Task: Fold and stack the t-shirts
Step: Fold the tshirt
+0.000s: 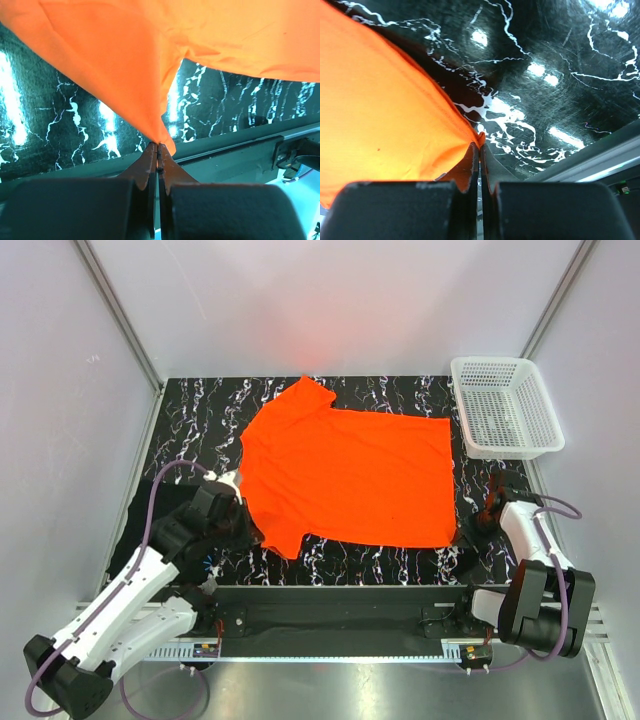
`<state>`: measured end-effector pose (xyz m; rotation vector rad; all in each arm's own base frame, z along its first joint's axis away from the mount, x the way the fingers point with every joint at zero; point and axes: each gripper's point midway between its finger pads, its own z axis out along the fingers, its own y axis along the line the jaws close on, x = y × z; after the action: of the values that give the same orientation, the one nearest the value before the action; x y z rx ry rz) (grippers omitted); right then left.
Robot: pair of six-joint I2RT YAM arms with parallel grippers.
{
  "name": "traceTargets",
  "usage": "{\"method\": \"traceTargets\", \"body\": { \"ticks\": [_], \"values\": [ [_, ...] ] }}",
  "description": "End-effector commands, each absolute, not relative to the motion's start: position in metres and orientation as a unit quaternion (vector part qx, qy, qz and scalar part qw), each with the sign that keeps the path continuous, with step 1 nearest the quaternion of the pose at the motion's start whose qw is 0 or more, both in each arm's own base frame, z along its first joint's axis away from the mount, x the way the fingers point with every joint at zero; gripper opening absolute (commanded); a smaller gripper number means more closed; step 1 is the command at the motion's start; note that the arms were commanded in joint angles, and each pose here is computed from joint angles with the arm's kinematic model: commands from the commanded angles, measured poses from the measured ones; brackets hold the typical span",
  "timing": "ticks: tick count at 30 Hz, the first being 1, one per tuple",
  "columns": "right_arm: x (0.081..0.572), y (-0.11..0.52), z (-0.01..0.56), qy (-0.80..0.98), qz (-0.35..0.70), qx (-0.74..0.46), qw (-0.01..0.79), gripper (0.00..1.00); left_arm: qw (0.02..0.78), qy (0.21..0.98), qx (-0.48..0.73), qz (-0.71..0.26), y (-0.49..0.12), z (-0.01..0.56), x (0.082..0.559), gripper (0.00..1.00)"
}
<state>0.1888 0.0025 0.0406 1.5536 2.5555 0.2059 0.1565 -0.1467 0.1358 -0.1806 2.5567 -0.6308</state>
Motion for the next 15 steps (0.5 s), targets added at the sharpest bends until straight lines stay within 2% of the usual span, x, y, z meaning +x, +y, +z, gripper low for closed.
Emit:
{"method": "traceTargets", "body": {
  "ticks": [1, 7, 11, 15],
  "values": [
    [0.194, -0.010, 0.054, 0.857, 0.048, 0.504, 0.095, 0.00, 0.287, 0.923, -0.050, -0.250, -0.153, 0.169, 0.170, 0.00],
    [0.206, -0.016, 0.054, 0.875, 0.042, 0.473, 0.097, 0.00, 0.301, 0.928, -0.053, -0.215, -0.153, 0.177, 0.196, 0.00],
    [0.230, -0.024, 0.062, 0.884, 0.040, 0.452, 0.109, 0.00, 0.288, 0.935, -0.044, -0.201, -0.165, 0.173, 0.226, 0.00],
    [0.256, -0.027, 0.069, 0.893, 0.052, 0.432, 0.118, 0.00, 0.309, 0.930, -0.043, -0.193, -0.170, 0.189, 0.254, 0.00]
  ]
}}
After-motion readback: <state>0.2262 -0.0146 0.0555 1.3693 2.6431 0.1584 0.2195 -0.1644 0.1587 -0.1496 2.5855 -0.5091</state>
